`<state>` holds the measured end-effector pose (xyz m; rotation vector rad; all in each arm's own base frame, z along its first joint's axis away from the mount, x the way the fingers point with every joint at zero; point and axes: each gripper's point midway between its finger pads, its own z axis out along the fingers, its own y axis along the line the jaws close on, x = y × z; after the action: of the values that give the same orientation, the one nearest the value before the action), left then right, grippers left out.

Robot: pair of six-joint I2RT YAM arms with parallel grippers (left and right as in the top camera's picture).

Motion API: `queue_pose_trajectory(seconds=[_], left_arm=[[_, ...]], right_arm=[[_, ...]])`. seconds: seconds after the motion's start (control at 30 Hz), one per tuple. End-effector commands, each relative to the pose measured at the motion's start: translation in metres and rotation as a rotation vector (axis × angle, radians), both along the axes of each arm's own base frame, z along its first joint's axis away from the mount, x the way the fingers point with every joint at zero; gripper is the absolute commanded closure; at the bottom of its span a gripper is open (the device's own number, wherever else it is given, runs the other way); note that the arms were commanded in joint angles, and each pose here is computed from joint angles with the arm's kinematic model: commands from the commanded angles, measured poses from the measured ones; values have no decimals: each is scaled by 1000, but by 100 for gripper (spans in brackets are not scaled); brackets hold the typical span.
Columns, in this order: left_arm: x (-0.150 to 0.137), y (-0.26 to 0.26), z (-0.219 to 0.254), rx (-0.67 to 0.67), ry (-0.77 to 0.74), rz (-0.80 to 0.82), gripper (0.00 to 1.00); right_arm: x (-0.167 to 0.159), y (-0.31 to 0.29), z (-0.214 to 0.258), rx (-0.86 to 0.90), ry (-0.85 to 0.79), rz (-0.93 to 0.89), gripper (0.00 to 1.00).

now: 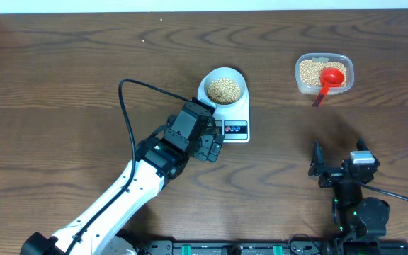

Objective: Scoop item into bowl and weigh 50g on scale

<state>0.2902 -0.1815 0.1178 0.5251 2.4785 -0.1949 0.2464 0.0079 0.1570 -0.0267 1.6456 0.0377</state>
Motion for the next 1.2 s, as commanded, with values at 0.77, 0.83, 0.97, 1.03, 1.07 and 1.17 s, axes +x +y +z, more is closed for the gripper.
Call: queue_pose_trajectory(seconds=[0.77,0.83,0.97,1.03,1.07,1.17], left_arm=[[-12,14,56,-97,-169,16,2],[-14,20,72,-118,-232,31,2],[-16,42,95,-122,-341,100,2],[-18,51,102,-138,-384,126,2],[-19,56,106,-152,-411,138,2],[-21,72,113,-196,-490,184,2]], right_arm=[[0,2,0,-11,-1,10,1],[0,2,0,-11,-1,10,1],[0,2,0,-11,-1,10,1],[0,2,0,-11,-1,10,1],[0,2,0,-11,-1,10,1],[0,2,0,-11,-1,10,1]])
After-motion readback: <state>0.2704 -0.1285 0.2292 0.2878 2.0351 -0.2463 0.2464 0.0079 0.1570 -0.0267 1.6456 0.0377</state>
